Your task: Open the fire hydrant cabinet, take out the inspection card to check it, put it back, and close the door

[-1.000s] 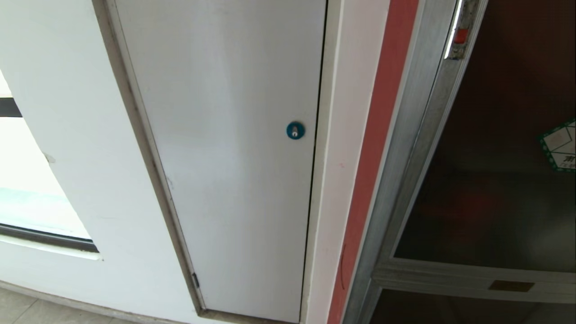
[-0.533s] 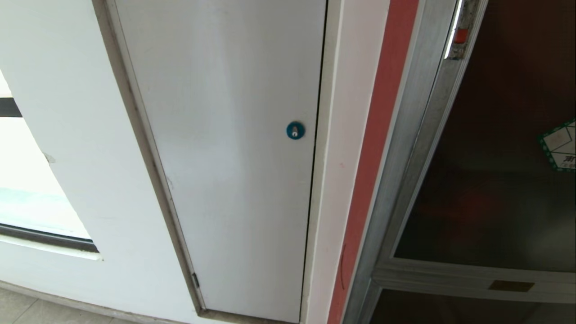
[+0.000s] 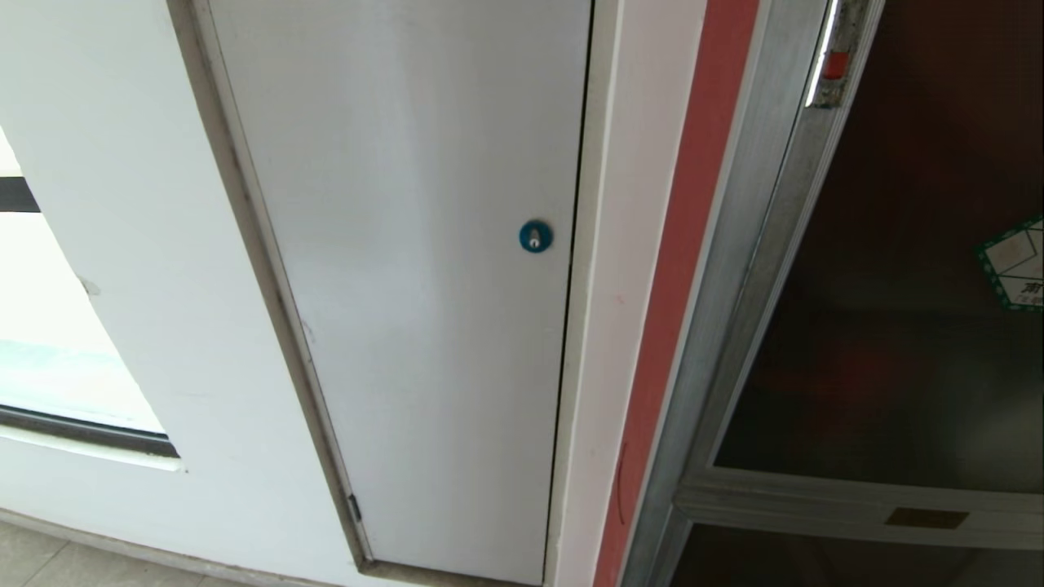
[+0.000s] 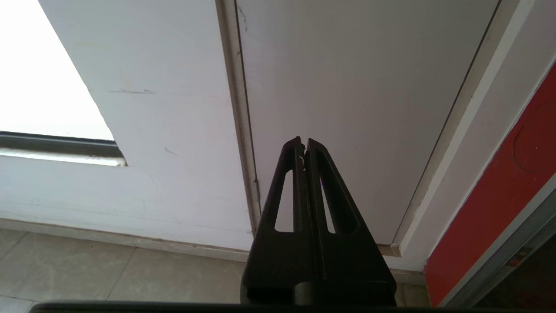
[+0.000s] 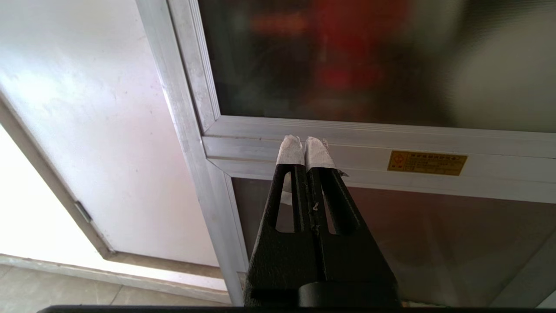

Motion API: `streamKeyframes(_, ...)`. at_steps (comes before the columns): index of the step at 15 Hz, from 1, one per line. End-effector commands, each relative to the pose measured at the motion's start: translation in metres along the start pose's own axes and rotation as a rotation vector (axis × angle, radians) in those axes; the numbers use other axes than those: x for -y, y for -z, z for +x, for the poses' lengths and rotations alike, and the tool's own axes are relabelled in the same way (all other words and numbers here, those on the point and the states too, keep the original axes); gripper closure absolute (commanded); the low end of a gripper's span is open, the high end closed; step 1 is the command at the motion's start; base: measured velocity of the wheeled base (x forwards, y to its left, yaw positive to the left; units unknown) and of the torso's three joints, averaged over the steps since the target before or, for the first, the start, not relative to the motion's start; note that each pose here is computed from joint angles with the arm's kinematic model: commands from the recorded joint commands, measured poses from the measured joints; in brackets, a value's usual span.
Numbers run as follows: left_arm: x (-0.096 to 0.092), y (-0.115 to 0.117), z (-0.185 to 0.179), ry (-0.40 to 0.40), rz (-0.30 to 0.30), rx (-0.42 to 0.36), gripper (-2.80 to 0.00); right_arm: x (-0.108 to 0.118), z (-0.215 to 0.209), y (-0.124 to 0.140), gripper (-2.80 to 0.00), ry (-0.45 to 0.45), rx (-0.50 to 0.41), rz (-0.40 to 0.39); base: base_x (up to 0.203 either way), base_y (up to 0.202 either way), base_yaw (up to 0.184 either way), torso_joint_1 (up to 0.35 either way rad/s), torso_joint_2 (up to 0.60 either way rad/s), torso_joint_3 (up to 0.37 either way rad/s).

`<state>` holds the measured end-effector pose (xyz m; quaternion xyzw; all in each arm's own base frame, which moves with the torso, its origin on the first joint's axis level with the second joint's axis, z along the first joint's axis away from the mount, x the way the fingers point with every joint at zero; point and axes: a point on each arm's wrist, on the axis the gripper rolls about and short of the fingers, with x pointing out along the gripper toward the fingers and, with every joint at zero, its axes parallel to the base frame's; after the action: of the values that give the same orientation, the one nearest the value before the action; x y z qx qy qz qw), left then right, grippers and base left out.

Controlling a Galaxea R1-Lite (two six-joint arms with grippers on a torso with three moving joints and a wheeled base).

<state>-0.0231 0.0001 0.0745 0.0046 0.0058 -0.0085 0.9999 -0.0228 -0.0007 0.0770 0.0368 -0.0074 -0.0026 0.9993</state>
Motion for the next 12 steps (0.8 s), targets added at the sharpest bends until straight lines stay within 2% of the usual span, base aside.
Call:
streamKeyframes(1, 0.0000, 0.0002, 0.0002, 0.000, 0.000, -0.002, 0.00, 0.0001, 0.0003, 0.0008, 0.00, 0.001, -0.004, 0.000, 0.000, 0.000, 0.000, 0.000, 0.00, 0.000)
streamKeyframes(12, 0.0000, -0.0002, 0.0000, 0.000, 0.000, -0.001, 0.00, 0.0001, 0.0003, 0.0008, 0.00, 0.001, -0.004, 0.002, 0.000, 0.000, 0.000, 0.000, 0.00, 0.000)
